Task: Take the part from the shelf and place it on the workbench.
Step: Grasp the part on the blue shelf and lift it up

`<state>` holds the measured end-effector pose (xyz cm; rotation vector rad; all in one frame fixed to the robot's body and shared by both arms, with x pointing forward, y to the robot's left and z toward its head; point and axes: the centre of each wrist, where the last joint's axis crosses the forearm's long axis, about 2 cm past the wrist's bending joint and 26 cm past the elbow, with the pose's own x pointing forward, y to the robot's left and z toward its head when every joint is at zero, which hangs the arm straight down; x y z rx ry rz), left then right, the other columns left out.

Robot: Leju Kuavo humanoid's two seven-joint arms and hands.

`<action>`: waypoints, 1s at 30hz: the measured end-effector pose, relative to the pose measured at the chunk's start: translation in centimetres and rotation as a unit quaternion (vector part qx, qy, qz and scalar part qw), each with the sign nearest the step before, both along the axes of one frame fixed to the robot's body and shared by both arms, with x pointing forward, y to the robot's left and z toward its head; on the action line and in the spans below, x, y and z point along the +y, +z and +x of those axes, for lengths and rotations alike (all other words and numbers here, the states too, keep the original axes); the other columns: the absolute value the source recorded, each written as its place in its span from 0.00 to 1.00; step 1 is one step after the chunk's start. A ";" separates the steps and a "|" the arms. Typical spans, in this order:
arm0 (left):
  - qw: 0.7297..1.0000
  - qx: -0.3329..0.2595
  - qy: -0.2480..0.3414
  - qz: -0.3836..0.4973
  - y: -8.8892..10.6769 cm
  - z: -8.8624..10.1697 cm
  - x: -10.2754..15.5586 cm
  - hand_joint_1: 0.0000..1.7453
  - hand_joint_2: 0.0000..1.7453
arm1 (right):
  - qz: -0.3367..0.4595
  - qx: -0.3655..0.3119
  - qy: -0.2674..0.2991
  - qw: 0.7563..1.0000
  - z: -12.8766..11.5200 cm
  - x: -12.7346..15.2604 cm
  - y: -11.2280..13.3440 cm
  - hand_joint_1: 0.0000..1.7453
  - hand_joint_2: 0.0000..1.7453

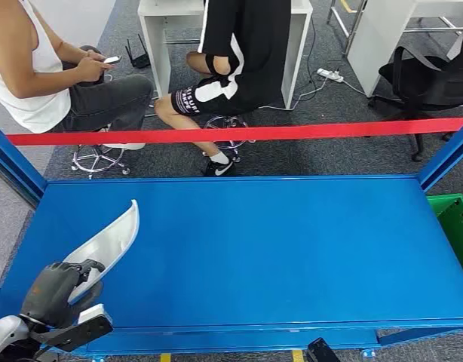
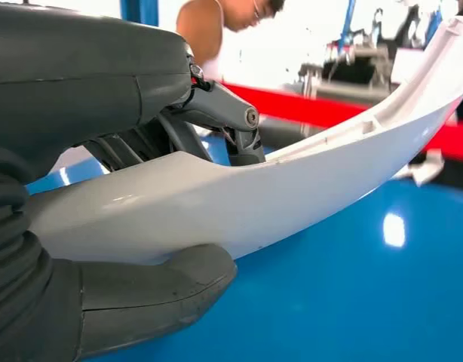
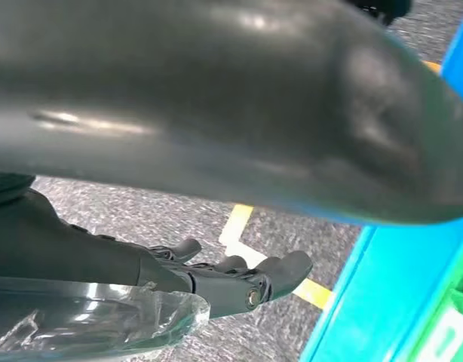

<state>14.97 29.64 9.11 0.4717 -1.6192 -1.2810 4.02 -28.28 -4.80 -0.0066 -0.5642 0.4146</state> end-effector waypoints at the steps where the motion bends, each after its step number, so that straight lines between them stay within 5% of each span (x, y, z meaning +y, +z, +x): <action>1: 1.000 -0.005 0.004 -0.005 0.2 -0.1 -0.1 1.00 1.00 | -0.001 -0.008 -0.005 1.000 -0.1 0.0 0.1 0.00 0.00; 10: 0.992 -0.087 0.068 -0.052 3.5 -2.3 -3.2 1.00 1.00 | -0.037 -0.143 -0.084 0.985 0.1 -0.6 2.1 0.00 0.00; 16: 0.984 -0.136 0.077 -0.085 4.2 -2.7 -4.2 1.00 1.00 | -0.024 -0.145 -0.101 0.984 -0.2 -1.0 2.7 0.00 0.00; 30: 0.981 -0.145 0.082 -0.098 4.3 -2.9 -4.8 1.00 1.00 | -0.012 -0.149 -0.146 0.978 -0.1 -1.4 2.9 0.00 0.00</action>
